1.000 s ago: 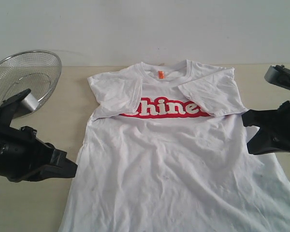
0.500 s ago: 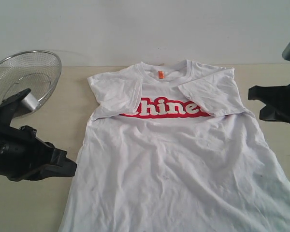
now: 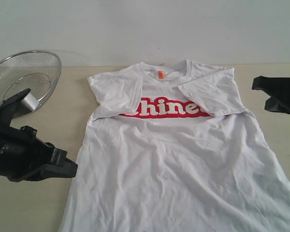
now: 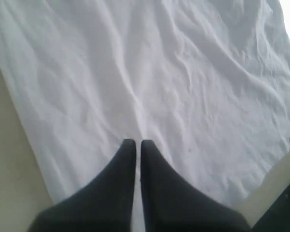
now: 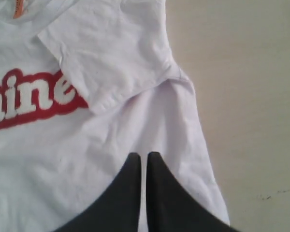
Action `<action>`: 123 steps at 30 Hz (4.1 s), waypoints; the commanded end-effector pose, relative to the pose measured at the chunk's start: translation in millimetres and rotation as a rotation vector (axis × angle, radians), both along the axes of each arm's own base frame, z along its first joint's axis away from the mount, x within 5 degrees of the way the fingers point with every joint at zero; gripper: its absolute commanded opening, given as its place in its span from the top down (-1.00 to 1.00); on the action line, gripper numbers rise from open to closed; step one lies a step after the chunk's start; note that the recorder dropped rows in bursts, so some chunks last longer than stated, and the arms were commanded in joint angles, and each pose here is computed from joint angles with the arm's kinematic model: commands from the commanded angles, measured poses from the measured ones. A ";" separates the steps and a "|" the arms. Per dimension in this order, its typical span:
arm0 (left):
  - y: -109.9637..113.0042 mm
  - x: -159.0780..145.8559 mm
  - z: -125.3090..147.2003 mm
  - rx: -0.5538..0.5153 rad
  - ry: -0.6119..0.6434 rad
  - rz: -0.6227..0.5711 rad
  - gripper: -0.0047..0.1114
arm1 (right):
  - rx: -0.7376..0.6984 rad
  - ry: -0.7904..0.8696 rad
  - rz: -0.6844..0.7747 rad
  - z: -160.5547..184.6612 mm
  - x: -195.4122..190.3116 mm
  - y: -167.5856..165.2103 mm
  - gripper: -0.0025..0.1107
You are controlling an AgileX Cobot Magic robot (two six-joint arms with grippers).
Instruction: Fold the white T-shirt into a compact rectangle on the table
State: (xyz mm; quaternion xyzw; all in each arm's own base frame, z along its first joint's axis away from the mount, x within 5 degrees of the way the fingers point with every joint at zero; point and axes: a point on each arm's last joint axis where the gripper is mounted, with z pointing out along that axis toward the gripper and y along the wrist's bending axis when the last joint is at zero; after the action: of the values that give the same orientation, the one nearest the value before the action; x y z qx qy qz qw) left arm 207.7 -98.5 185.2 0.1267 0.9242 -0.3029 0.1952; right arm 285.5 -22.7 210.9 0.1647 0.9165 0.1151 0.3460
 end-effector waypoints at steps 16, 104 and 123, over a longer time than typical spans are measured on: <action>0.9 -9.0 -42.0 0.035 0.193 -0.020 0.58 | -0.133 0.911 0.180 -18.1 -128.5 -0.3 -0.02; -6.1 -20.4 -20.2 -0.088 0.228 -0.051 0.79 | 0.124 0.778 0.301 -77.1 -86.2 20.4 0.96; 20.2 -64.1 -40.8 0.206 0.576 -0.028 0.50 | 0.129 0.760 0.299 -75.7 -85.2 21.1 0.96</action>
State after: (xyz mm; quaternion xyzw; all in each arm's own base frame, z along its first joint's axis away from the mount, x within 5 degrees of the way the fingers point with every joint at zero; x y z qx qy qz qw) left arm 148.5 -79.3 146.5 0.0774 0.9655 -0.2333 -0.0859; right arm 199.2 -1.0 133.0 0.0826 0.9832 0.1521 -0.0584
